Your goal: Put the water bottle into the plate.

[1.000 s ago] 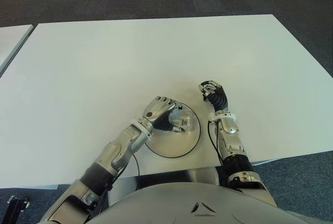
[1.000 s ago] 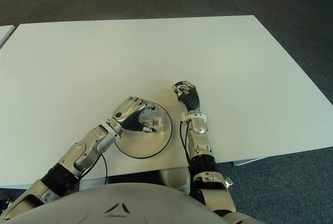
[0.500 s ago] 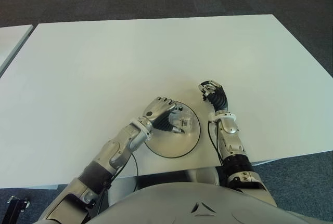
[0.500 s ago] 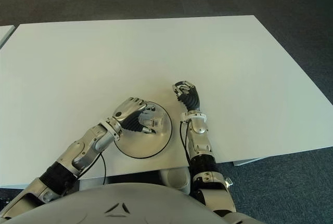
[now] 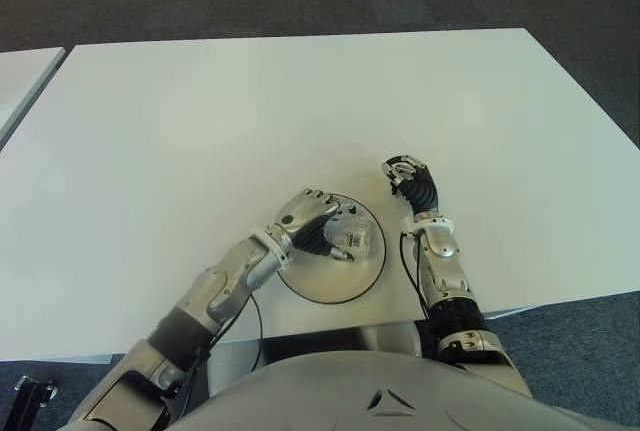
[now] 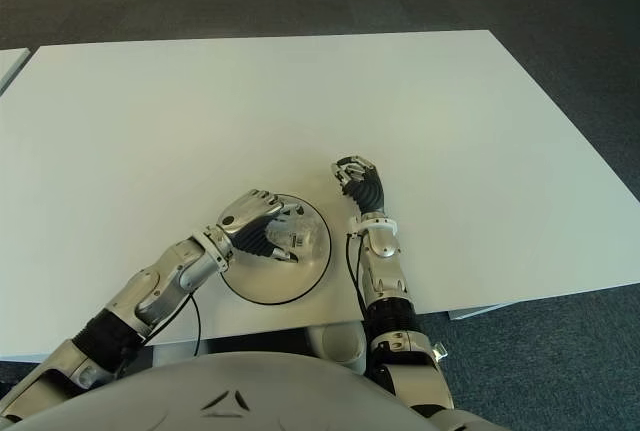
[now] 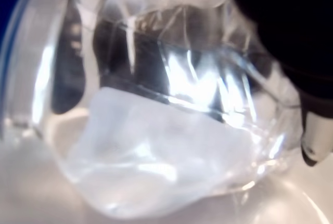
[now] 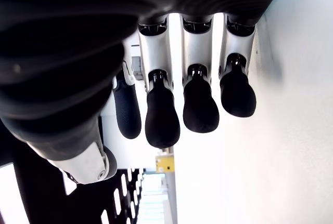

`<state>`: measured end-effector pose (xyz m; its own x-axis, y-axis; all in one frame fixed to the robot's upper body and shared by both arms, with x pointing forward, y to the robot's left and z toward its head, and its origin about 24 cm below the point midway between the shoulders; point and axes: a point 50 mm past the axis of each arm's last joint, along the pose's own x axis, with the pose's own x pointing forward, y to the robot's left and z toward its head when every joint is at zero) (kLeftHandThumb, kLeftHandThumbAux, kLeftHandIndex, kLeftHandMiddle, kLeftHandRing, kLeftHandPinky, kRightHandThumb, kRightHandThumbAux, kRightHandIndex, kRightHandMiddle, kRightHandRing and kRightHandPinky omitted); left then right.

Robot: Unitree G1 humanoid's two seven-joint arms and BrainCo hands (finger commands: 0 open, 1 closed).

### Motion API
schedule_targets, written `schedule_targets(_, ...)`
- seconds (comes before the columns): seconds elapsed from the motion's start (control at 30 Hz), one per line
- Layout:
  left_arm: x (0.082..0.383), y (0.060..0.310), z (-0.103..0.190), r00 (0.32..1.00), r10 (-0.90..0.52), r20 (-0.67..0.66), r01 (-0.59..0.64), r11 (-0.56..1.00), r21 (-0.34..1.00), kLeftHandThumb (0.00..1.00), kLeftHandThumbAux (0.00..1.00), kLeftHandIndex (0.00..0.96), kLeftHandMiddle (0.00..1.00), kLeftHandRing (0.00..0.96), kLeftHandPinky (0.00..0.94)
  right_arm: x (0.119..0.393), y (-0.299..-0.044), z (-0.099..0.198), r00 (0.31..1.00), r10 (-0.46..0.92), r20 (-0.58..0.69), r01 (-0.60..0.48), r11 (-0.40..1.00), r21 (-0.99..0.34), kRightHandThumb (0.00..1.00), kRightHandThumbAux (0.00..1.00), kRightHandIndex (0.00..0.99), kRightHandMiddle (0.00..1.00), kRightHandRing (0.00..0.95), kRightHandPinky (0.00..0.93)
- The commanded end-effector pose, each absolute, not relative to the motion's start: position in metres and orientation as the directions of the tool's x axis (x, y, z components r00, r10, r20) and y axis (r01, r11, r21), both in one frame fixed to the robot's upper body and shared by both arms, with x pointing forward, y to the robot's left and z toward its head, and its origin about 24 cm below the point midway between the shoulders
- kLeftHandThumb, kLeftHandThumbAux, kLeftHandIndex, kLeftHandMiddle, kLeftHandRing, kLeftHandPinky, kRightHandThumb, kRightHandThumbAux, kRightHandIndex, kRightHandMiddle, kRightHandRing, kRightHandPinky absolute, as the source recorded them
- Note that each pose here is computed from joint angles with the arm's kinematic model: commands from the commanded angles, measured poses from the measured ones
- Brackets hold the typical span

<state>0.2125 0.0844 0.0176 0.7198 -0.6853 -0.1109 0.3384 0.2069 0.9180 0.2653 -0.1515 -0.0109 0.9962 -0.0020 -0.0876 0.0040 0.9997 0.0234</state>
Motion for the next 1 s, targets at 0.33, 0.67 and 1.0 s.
schedule_targets(0.33,0.2128,0.0879,0.0162,0.677,-0.687,-0.264,0.415,0.061,0.908,0.101,0.505,0.006,0.016,0.005,0.0,0.2597,-0.1506,-0.0193,0.991,-0.006,-0.136,0.011,0.999,0.036,0.704,0.727,0.438,0.748,0.737,0.723)
schedule_targets(0.67,0.2116,0.0874,0.0183,0.708,-0.654,-0.266,0.417,0.082,0.905,0.005,0.432,0.0,0.0,0.0,0.0,0.259,-0.1507,-0.0194,0.99,-0.008,-0.138,0.014,0.999,0.038,0.704,0.727,0.438,0.745,0.731,0.715)
schedule_targets(1.0,0.2104,0.0863,0.0219,0.718,-0.659,-0.224,0.383,0.106,0.918,0.0,0.411,0.0,0.0,0.0,0.0,0.2586,-0.1508,-0.0191,0.991,-0.007,-0.135,0.013,0.999,0.037,0.704,0.727,0.438,0.747,0.73,0.707)
